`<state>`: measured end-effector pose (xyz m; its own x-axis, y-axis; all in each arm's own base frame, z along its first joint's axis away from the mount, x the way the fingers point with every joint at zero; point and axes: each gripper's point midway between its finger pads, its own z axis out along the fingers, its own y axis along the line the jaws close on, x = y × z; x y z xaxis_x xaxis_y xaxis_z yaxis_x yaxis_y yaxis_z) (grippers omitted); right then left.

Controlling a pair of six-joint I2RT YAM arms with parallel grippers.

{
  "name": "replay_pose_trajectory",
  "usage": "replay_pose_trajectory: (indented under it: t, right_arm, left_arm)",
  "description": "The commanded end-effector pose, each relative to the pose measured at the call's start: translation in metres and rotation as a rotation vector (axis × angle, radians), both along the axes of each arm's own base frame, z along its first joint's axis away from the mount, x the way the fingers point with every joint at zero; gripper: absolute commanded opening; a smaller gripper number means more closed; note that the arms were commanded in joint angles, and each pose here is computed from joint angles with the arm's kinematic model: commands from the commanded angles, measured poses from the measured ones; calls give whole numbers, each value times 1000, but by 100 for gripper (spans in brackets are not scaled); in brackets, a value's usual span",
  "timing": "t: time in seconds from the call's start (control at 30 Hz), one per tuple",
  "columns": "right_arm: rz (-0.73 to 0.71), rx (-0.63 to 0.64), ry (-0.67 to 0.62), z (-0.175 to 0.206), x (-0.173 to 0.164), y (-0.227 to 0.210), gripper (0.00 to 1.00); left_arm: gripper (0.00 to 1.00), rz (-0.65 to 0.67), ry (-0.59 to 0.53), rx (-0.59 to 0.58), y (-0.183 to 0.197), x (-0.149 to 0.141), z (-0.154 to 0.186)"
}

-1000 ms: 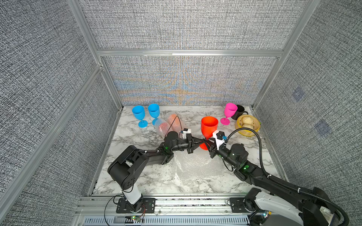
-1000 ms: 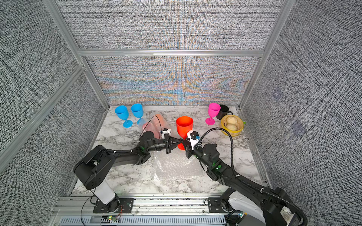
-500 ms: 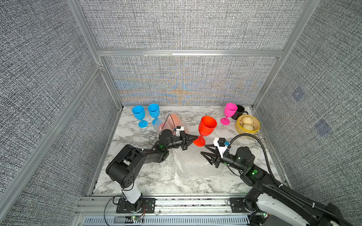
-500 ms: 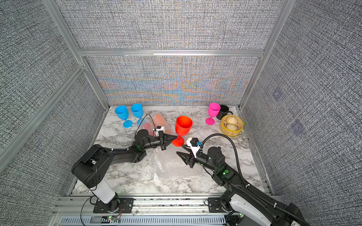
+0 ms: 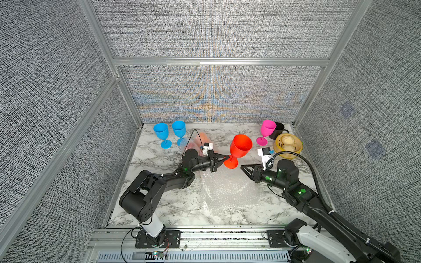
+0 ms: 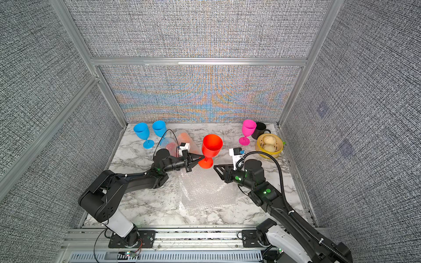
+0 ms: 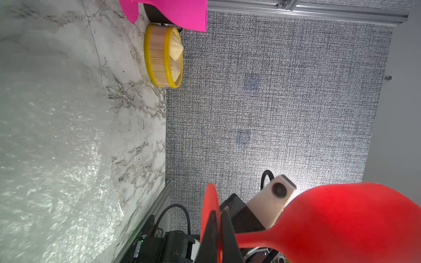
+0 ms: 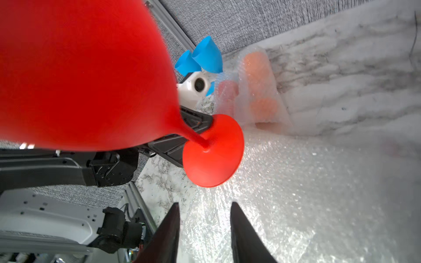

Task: Unpack wine glasses from bubble wrap
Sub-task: Pick up the wine glass from the bubble wrap.

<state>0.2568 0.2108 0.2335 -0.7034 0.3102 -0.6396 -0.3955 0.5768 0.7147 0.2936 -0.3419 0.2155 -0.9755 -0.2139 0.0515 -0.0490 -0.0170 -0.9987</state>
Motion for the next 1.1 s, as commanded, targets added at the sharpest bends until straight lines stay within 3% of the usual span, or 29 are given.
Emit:
replay_pose_trajectory:
  t: [0.0,0.1,0.3,0.5,0.7,0.83,0.9,0.93,1.03,1.07]
  right_arm:
    - [-26,194,202,-3,5,2,38]
    - [-7,310,240,6,10,9,38]
    - [14,423,285,10,21,18,38]
    - [72,428,292,15,29,30,34]
    - [77,467,278,22,36,33,20]
    - [75,486,269,26,39,33,2]
    - [74,496,261,29,40,33,0]
    - [74,500,257,30,40,33,0]
    - [71,502,245,34,42,32,0]
    - [66,503,240,35,43,31,0]
  left_arm:
    - [0,-21,-52,-51,0,-4,14]
    - [0,-30,-57,-69,0,-5,17]
    - [0,-43,-62,-114,-1,-7,22]
    - [0,-46,-56,-139,-1,-8,24]
    - [0,-57,-56,-158,-2,-10,27]
    - [0,-61,-49,-170,-4,-9,28]
    - [0,-64,-48,-176,-4,-8,30]
    - [3,-68,-46,-174,-5,-8,29]
    - [28,-76,-42,-160,-6,-8,28]
    - [41,-78,-49,-148,-7,-8,28]
